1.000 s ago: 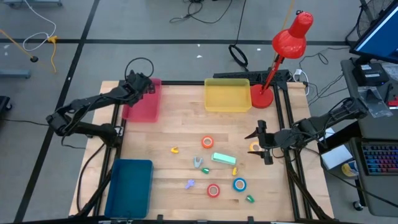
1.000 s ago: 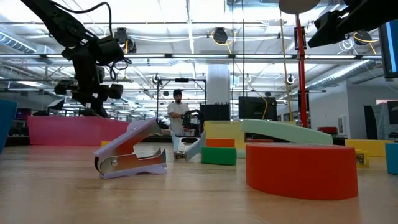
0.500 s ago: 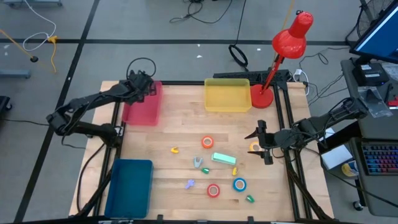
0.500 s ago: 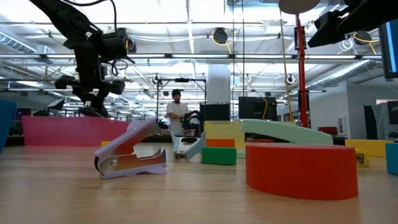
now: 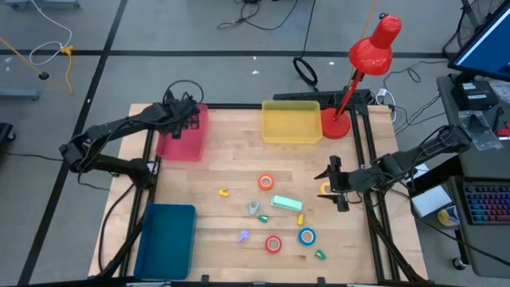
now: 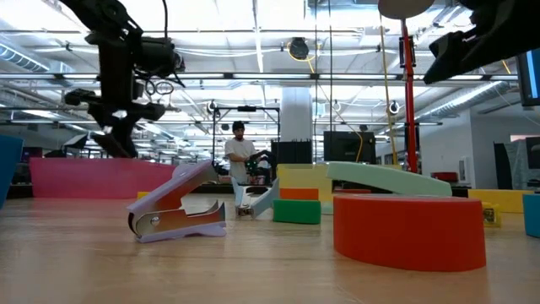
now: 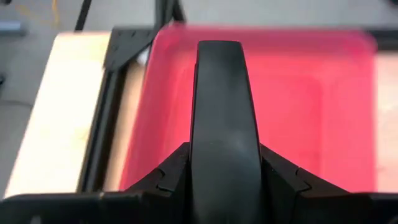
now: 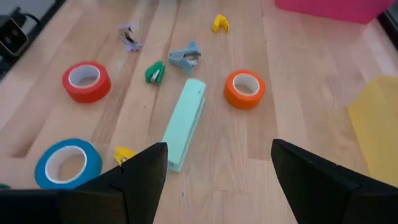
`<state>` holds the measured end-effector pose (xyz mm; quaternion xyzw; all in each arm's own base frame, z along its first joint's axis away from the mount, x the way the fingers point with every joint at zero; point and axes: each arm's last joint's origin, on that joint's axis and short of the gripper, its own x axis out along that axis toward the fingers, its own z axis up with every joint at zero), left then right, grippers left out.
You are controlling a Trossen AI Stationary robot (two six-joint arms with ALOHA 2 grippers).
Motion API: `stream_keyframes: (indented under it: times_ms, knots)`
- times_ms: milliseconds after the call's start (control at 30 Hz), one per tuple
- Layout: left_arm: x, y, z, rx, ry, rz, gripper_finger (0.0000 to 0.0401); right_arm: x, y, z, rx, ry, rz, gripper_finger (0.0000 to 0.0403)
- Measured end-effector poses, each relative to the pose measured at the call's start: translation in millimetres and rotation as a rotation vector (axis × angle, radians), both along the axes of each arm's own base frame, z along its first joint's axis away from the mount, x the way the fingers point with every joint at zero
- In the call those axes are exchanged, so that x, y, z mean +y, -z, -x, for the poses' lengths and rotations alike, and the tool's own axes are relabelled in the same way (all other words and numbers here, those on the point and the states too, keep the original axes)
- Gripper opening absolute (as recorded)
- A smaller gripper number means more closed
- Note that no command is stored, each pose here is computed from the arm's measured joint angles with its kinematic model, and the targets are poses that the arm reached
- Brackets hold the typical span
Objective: Pick and place Stapler, Stapler remover, tape
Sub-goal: Put the black stapler into the pink bin
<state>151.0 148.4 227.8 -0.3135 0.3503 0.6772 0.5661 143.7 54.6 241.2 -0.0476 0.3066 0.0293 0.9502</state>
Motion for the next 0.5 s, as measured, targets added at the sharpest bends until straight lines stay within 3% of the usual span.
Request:
stream_keyframes:
  times_ms: [233, 500]
  knots:
    - [-1, 2, -2, 0.011, -0.019, -0.012, 0.0134, 1, 1, -1, -0.023, -0.004, -0.014, 0.0277]
    - [15, 32, -2, 0.099, -0.069, 0.103, 0.0134, 2, 2, -1, -0.009, -0.036, -0.052, 0.0277]
